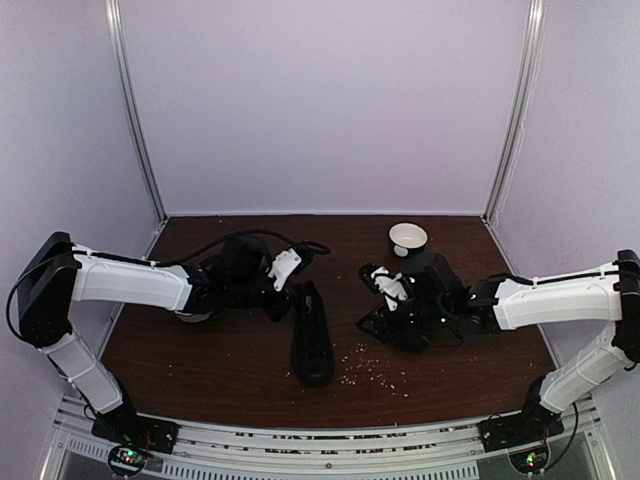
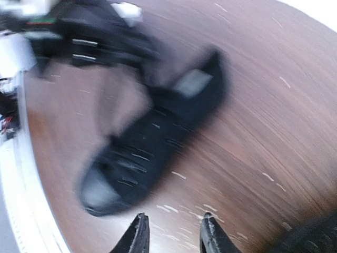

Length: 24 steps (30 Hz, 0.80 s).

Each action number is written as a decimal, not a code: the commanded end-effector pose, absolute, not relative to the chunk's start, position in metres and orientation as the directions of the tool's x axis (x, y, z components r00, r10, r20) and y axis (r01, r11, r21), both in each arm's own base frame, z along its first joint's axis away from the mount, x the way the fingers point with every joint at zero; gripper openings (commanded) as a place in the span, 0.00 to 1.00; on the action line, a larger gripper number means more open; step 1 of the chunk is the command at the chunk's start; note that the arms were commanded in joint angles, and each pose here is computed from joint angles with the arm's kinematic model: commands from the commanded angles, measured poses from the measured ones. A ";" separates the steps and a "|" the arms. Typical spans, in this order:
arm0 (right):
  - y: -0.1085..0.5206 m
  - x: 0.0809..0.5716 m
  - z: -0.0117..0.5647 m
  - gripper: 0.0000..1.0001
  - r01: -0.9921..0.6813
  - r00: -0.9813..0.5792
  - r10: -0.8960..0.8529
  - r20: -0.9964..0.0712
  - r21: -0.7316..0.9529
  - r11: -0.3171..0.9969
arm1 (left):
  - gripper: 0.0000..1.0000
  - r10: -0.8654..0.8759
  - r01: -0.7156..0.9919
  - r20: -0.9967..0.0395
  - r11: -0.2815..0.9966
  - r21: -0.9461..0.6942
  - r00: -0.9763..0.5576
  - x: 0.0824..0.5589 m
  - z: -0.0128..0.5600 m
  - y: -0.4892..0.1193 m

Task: Tie the shoes
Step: Tie the crossed shoelace on the shoe.

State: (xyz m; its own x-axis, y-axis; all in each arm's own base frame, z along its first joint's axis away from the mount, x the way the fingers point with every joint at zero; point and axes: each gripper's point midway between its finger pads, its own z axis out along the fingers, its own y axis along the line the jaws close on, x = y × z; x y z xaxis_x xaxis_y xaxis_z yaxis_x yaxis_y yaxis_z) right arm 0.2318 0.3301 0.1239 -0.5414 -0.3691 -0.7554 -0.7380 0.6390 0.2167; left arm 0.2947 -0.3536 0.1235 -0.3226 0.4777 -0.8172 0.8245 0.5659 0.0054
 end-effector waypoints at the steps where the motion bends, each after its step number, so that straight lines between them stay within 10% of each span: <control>1: 0.394 0.204 0.159 0.31 -0.840 -0.373 -0.311 -0.874 0.176 0.513 | 0.00 0.427 0.793 -0.827 0.608 -0.036 -0.366 0.304 0.125 -0.357; 24: 0.445 0.208 0.093 0.22 -0.796 -0.397 -0.438 -0.807 0.065 0.602 | 0.00 0.436 0.786 -0.811 0.616 -0.047 -0.390 0.306 0.116 -0.358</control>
State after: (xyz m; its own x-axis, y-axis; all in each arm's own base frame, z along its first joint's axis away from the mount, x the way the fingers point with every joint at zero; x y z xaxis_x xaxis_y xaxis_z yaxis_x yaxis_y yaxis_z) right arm 0.1933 0.4514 0.0917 -0.3791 -0.4523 -0.8073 -0.8433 0.5281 0.1001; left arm 0.2974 -0.3518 0.1032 -0.4100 0.4616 -0.7866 0.7874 0.6144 -0.0498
